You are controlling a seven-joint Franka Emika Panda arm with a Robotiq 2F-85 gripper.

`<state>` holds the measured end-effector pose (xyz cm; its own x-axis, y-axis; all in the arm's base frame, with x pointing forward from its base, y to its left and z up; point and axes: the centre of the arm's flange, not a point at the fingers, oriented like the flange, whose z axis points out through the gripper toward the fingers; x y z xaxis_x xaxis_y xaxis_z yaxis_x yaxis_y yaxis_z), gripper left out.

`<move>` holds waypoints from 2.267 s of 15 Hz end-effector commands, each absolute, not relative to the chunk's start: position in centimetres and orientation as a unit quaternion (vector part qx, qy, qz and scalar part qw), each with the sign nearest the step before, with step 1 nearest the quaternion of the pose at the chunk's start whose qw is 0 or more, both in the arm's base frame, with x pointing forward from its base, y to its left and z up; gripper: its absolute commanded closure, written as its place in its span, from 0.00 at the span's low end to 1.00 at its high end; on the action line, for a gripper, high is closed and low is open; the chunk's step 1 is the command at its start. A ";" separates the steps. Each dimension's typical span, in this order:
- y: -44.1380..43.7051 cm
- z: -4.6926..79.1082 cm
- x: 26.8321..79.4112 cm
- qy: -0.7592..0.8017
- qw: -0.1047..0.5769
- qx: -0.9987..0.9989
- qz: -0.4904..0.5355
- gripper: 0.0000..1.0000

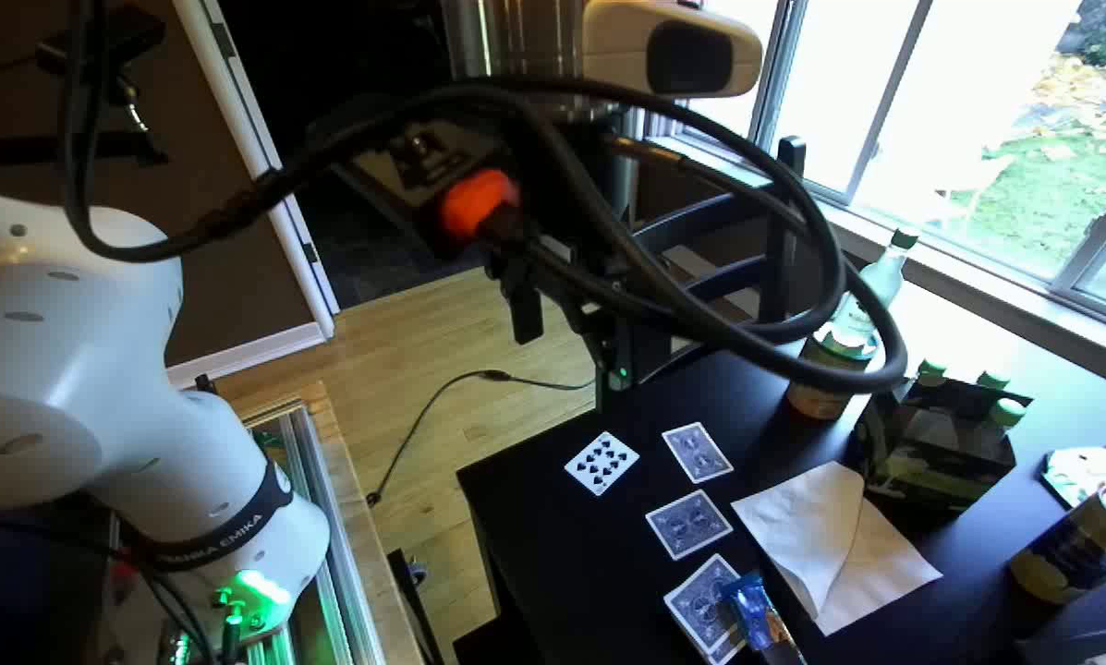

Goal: Flip one card over

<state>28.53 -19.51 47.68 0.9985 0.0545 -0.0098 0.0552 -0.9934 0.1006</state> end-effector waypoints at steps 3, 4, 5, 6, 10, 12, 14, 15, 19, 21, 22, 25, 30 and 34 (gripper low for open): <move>-19.5 47.7 28.5 0.027 0.051 0.998 -0.003 0.00; -19.5 47.7 28.5 0.027 0.051 0.998 -0.003 0.00; -19.5 47.7 28.5 0.027 0.051 0.998 -0.003 0.00; -19.5 47.7 28.5 0.027 0.051 0.998 -0.003 0.00; -19.5 47.7 28.5 0.027 0.051 0.998 -0.003 0.00; -19.6 47.5 30.1 0.005 0.053 0.999 -0.011 0.00; -19.5 46.8 32.7 -0.012 0.061 0.998 -0.019 0.00; -19.3 46.2 34.3 -0.025 0.068 0.997 -0.025 0.00; -19.1 43.3 39.8 -0.070 0.095 0.991 -0.056 0.00; -18.7 41.2 42.4 -0.084 0.098 0.988 -0.079 0.00; -18.6 39.9 43.5 -0.100 0.110 0.985 -0.093 0.00; -18.0 36.3 46.3 -0.137 0.138 0.973 -0.121 0.00; -18.0 31.2 49.0 -0.186 0.202 0.949 -0.154 0.00; -18.0 29.6 48.0 -0.190 0.203 0.949 -0.151 0.00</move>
